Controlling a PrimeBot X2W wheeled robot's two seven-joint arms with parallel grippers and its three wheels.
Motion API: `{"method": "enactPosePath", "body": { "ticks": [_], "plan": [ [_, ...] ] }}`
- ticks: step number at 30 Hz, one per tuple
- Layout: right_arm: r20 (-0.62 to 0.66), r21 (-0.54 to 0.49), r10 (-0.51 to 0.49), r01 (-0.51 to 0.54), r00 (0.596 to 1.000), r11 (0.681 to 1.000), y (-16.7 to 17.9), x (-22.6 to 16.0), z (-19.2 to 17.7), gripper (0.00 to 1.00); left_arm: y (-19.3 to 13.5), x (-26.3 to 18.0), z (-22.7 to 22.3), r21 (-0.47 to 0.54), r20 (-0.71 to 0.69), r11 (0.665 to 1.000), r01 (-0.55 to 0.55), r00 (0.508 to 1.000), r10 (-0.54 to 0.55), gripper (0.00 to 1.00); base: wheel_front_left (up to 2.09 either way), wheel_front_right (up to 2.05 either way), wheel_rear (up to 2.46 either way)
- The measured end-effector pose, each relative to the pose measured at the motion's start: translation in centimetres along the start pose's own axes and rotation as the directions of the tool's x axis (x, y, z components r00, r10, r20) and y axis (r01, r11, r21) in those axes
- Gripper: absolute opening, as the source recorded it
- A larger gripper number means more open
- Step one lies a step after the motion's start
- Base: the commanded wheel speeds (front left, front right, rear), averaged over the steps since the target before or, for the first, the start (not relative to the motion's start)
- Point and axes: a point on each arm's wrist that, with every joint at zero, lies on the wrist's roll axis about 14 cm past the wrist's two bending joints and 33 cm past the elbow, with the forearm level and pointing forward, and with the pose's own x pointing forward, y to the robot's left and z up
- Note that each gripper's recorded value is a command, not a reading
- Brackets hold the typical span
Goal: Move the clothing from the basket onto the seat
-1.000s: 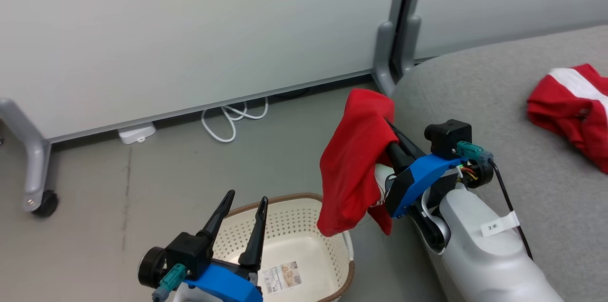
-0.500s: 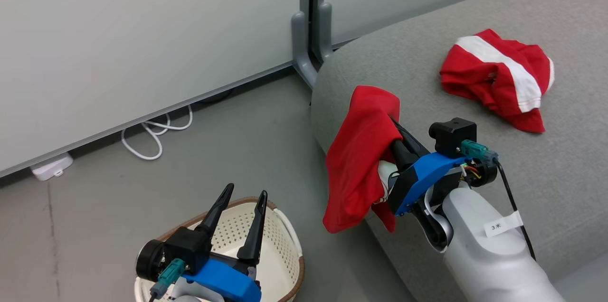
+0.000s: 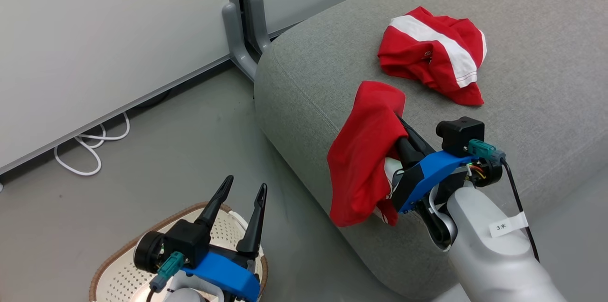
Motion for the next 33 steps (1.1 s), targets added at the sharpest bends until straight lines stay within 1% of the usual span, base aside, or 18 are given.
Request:
{"method": "enactPosePath", "body": {
  "ticks": [10,14,16,19,24,29,33],
  "plan": [
    [-0.003,0.001,-0.017,0.017,1.000,1.000,-0.5,0.2,-0.2,0.00,0.0,0.4,-0.2,-0.002,-0.004,1.000,0.013,1.000,-0.013,1.00,0.00,0.00,0.00],
    [0.008,0.041,-0.043,0.043,0.999,0.998,-1.1,0.8,0.1,0.00,0.6,0.4,-0.5,-0.007,-0.009,1.000,0.002,1.000,-0.002,1.00,0.00,0.00,0.00],
    [0.043,0.046,-0.063,0.061,0.997,0.997,-1.8,2.0,1.8,0.00,1.0,0.5,-0.7,-0.008,-0.012,1.000,-0.002,1.000,0.002,1.00,0.00,0.00,0.00],
    [0.091,0.026,-0.090,0.088,0.992,0.996,-3.0,4.0,4.5,0.00,1.6,1.0,-0.8,-0.009,-0.009,1.000,-0.001,1.000,0.001,1.00,0.00,0.00,0.00],
    [0.139,-0.022,-0.159,0.163,0.978,0.986,-6.6,7.3,8.4,0.00,3.2,1.9,-0.9,-0.008,0.004,1.000,-0.002,1.000,0.002,1.00,0.00,0.00,0.00],
    [0.175,-0.094,-0.223,0.242,0.959,0.966,-10.3,10.4,11.7,0.00,5.4,2.6,-1.9,-0.001,-0.001,1.000,-0.007,1.000,0.007,1.00,0.00,0.00,0.00],
    [0.190,-0.133,-0.276,0.303,0.942,0.944,-12.9,12.8,13.0,0.00,7.3,3.3,-3.1,-0.004,-0.003,1.000,-0.008,1.000,0.008,1.00,0.00,0.00,0.00]
  ]
}}
